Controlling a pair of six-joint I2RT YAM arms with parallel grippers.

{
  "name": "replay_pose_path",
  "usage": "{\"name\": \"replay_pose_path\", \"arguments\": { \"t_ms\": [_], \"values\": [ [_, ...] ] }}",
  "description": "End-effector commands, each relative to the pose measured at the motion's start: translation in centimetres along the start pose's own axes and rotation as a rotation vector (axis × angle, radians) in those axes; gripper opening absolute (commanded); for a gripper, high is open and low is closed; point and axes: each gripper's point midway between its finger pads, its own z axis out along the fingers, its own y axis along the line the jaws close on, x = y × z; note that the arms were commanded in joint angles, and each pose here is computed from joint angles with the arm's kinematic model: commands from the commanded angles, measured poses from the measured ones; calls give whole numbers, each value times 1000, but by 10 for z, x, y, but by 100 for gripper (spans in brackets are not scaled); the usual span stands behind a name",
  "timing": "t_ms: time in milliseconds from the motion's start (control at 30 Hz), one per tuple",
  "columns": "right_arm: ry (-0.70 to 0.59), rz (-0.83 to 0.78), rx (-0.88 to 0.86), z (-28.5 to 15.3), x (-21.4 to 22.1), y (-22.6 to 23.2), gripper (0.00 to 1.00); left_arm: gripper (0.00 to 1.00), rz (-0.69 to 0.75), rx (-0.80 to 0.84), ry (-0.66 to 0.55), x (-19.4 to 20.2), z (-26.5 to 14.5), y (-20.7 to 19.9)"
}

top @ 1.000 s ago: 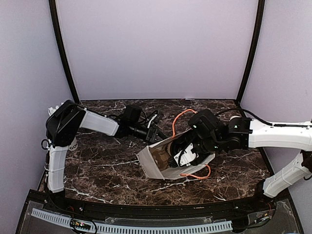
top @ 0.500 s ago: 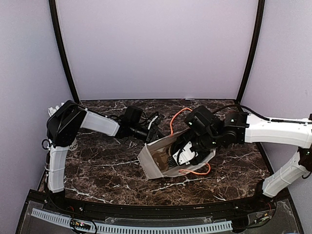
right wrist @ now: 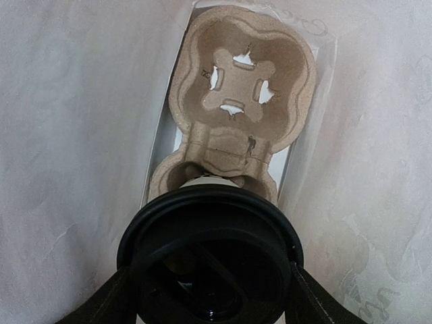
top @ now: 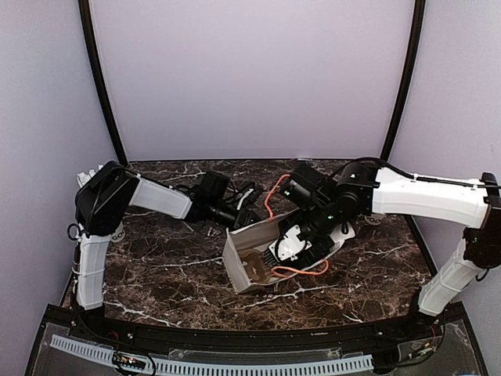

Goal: Pack the takeout coffee

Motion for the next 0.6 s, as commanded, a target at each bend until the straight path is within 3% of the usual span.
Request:
{"name": "replay_pose_path", "arguments": {
  "t_ms": [0, 367, 567],
  "values": [
    [-4, 59, -86, 0, 1, 16, 45, 44, 56, 2, -22, -18, -16, -22],
    [-63, 216, -93, 14, 2, -1, 45, 48, 42, -67, -44, -37, -38, -22],
    [-28, 293, -267, 29, 14, 5, 45, 48, 42, -118, -75, -48, -62, -16]
  ]
}}
